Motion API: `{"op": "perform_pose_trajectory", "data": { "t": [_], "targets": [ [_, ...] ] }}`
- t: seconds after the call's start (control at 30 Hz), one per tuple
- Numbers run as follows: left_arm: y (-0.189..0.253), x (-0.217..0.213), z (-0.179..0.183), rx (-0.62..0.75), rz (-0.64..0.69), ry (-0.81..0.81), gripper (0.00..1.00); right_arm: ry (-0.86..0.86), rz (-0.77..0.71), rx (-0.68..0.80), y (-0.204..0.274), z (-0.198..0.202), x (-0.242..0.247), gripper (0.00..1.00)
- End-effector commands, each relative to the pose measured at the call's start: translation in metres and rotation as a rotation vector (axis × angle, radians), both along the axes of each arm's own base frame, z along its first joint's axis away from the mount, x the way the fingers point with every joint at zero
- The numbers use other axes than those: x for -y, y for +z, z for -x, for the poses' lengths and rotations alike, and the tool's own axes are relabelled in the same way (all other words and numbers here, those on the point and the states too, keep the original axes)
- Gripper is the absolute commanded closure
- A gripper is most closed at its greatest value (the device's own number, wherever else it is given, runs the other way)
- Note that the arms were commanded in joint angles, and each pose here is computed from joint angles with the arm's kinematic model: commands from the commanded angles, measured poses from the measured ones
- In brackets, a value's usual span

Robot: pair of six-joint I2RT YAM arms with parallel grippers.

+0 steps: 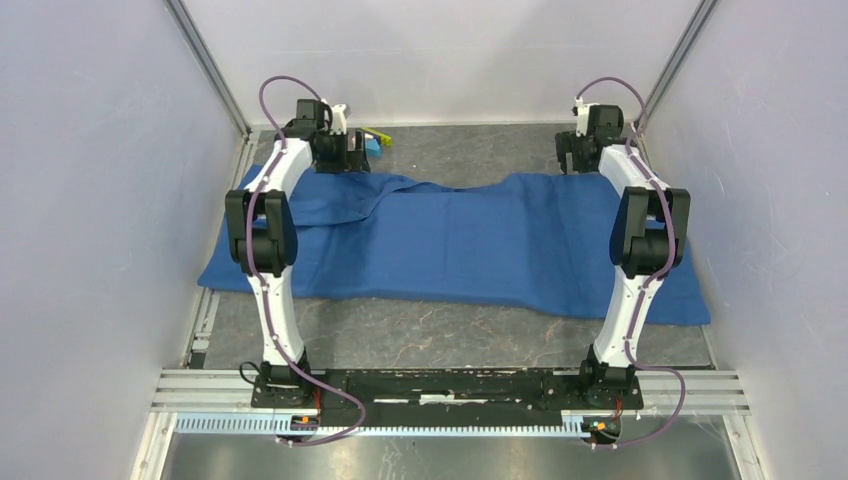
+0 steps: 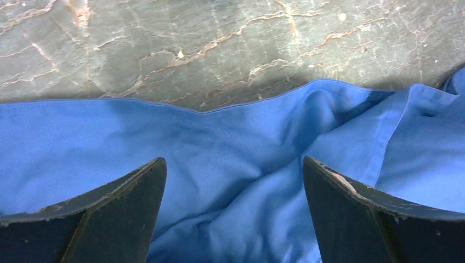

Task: Open and lay out the surgical kit
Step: Open the surgical kit at the center of the board.

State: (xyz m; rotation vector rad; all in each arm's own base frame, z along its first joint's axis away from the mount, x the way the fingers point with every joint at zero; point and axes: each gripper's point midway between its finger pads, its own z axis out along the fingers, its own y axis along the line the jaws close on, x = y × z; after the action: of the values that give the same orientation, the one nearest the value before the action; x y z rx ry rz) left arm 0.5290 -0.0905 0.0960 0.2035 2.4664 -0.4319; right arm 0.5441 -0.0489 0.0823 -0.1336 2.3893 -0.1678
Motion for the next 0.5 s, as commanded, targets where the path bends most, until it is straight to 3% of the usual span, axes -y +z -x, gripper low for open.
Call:
{"op": "perform_pose_trajectory", "data": {
  "t": [0.0,0.3,0.47],
  "targets": [
    [0.044,-0.003,0.000,0.100,-0.037,-0.034,0.00,-0.155,0.022,0.049,0.004,-0.008,0.020,0.02],
    [0.042,-0.009,-0.002,0.096,-0.055,-0.006,0.00,-0.409,-0.055,0.199,0.008,0.018,0.071,0.02],
    [0.041,-0.014,0.000,0.090,-0.071,0.010,0.00,-0.477,-0.062,0.213,0.004,0.025,0.090,0.02]
  ]
}}
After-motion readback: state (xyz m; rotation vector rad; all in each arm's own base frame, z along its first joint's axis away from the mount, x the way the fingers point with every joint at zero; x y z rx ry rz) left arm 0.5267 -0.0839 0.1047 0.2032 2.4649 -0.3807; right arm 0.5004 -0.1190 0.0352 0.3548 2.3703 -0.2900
